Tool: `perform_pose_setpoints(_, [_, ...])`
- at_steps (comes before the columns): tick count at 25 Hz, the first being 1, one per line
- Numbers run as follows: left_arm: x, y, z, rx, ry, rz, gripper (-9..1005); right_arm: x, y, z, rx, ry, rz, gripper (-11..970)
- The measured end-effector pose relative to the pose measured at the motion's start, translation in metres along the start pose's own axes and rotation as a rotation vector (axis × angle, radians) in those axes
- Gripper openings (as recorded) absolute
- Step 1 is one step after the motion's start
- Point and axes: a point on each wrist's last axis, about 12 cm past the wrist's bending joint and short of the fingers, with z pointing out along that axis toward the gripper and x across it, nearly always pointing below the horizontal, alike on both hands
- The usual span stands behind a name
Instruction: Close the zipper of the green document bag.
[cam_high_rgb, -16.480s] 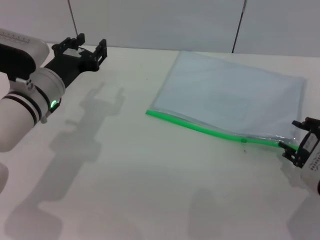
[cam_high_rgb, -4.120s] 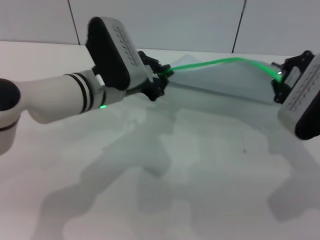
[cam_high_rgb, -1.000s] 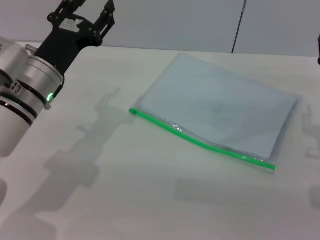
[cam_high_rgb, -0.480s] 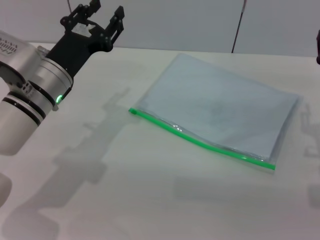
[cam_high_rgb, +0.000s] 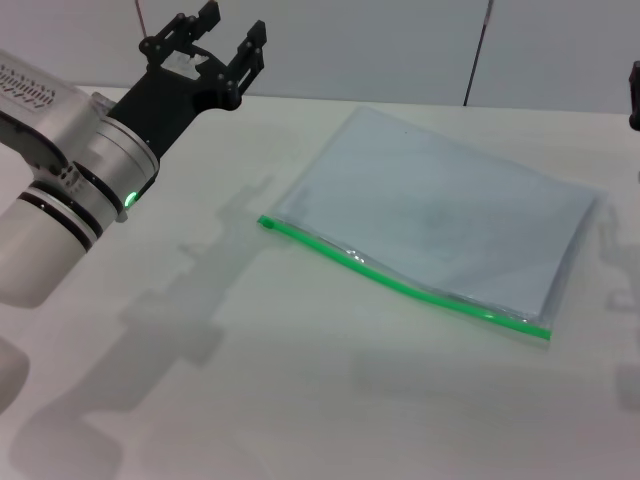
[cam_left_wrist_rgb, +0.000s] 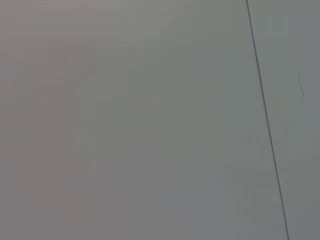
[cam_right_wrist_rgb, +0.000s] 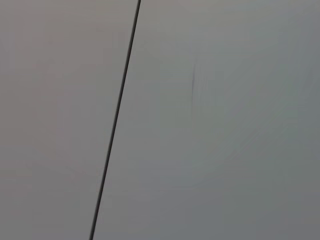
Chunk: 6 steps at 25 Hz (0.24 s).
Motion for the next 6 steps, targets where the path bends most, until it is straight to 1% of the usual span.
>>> perform_pose_setpoints(6, [-0.0003, 0.0004, 0.0005, 0.001, 0.0, 0.002, 584, -0.0003, 0.0011, 0.0022, -0.007, 0.0, -0.003, 500])
